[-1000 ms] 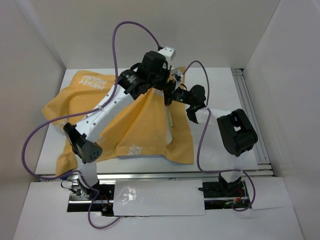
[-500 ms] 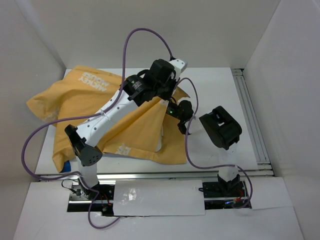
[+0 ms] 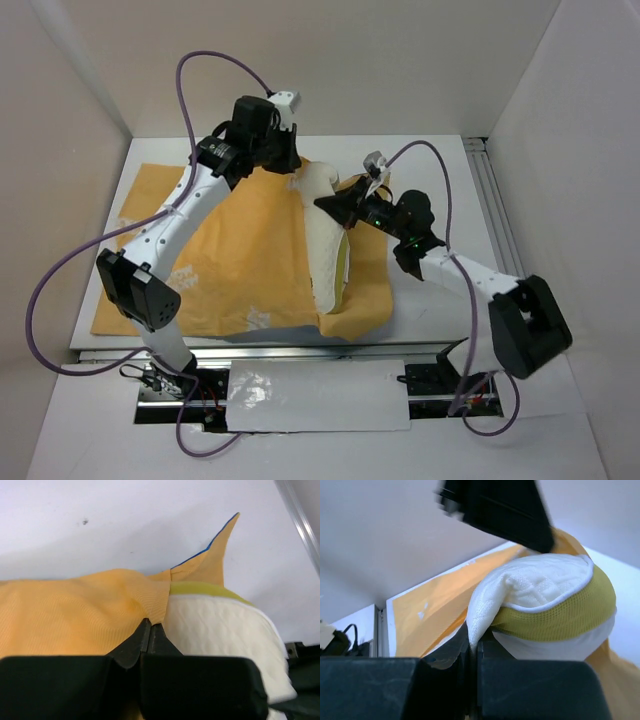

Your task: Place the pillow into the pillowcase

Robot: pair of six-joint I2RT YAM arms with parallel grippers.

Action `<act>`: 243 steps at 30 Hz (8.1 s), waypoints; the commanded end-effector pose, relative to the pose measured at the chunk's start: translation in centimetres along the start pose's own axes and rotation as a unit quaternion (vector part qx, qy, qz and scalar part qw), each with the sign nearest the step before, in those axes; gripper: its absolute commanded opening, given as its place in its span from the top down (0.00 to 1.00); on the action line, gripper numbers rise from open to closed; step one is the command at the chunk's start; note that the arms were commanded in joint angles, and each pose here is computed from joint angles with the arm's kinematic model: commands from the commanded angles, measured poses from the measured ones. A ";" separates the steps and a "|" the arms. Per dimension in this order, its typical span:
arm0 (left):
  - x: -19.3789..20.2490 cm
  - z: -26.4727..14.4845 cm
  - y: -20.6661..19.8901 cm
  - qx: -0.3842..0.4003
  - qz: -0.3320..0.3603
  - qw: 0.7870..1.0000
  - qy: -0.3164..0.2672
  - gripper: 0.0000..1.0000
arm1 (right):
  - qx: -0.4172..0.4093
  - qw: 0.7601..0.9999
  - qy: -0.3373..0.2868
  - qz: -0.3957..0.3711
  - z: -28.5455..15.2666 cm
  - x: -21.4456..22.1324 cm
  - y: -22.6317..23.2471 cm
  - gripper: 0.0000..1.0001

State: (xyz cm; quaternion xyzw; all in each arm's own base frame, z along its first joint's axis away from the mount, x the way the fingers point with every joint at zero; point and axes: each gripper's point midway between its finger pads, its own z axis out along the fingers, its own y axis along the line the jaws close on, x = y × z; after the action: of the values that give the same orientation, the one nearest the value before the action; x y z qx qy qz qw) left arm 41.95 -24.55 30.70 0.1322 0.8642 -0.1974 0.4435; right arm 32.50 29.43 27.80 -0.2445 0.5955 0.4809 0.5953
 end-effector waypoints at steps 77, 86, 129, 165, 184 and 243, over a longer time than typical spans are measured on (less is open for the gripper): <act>13.4 11.6 -1.8 0.023 -0.005 0.988 0.150 0.18 | 0.410 0.822 0.278 0.282 -20.8 13.8 -5.7 0.00; 10.3 7.8 0.6 -0.038 0.011 0.995 0.092 0.15 | 0.258 0.915 0.179 0.255 -14.3 12.0 -5.4 0.33; 25.0 12.2 -3.7 -0.081 0.140 0.954 0.252 0.06 | 0.499 0.806 0.231 0.220 -23.1 11.1 -12.7 0.00; 9.3 2.9 -5.3 0.177 -0.084 0.980 0.030 1.00 | 0.344 0.899 0.200 0.183 -5.3 13.0 -12.7 0.49; 5.9 -3.1 -5.8 0.243 -0.085 0.966 -0.032 1.00 | 0.333 0.902 0.110 0.254 0.4 16.0 -12.1 0.38; 20.6 10.2 9.5 -0.186 -0.002 0.978 0.090 1.00 | 0.178 0.975 -0.077 0.106 -12.4 -6.1 -1.6 1.00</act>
State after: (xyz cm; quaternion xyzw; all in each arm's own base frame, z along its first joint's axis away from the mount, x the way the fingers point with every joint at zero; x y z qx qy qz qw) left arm 40.90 -24.80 12.39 0.0730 0.8970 -0.1472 0.4103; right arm 29.56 15.93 21.41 0.0031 0.7795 0.3696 0.5057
